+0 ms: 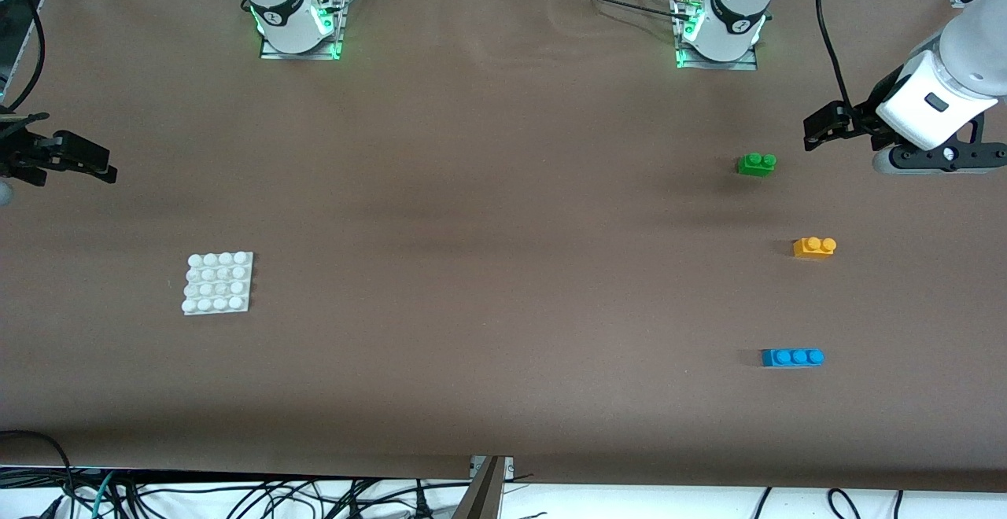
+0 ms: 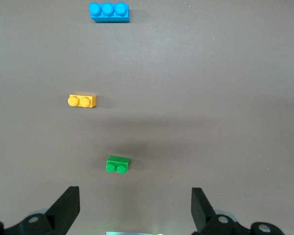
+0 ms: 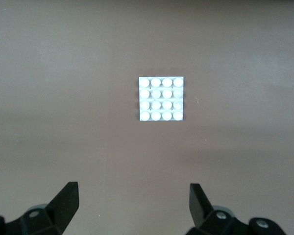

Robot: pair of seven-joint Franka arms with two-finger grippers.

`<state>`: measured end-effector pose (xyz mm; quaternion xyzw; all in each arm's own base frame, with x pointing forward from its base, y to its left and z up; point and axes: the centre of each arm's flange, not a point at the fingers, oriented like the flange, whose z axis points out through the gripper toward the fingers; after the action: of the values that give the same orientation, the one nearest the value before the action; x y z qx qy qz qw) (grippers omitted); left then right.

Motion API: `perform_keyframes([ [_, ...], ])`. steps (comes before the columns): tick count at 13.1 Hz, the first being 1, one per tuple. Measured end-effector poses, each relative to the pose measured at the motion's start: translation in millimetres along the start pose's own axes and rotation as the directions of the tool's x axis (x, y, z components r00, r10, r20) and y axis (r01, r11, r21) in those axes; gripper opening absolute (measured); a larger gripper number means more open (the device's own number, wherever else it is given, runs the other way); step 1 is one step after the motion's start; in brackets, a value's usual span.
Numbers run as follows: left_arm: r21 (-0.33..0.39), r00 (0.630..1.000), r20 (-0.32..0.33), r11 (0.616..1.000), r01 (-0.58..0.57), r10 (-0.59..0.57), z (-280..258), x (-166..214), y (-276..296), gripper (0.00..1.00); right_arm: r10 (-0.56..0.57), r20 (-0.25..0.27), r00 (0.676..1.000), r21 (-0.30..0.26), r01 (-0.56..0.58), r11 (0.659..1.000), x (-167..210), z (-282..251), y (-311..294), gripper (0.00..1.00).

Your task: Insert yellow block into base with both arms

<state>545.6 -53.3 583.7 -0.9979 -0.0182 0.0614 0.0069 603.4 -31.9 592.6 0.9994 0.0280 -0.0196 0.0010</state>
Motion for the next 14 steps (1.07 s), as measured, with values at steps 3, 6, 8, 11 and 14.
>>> perform_keyframes([
  [3,0.000,1.000,0.000,1.000,0.000,0.000,0.0,0.0,0.0,1.00,0.004,0.053,0.999,0.000,-0.004,1.000,12.5,31.5,1.8,1.00],
  [6,0.000,1.000,0.000,1.000,-0.001,0.001,0.0,-0.1,0.3,1.00,0.012,0.103,0.995,-0.009,-0.011,1.000,33.8,79.2,7.6,1.00],
  [8,0.000,1.000,0.000,1.000,-0.002,0.002,-0.1,-0.2,1.1,1.00,0.025,0.117,0.993,-0.018,-0.023,1.000,51.6,118.8,17.2,1.00],
  [11,0.004,1.000,0.017,1.000,-0.006,0.006,1.2,-2.8,5.5,1.00,0.038,0.131,0.991,-0.031,-0.034,0.999,77.2,188.9,29.2,1.00],
  [14,0.005,1.000,0.021,1.000,-0.005,0.005,1.6,-3.7,8.6,1.00,0.032,0.108,0.994,-0.046,-0.027,0.999,100.1,261.3,31.1,1.00],
])
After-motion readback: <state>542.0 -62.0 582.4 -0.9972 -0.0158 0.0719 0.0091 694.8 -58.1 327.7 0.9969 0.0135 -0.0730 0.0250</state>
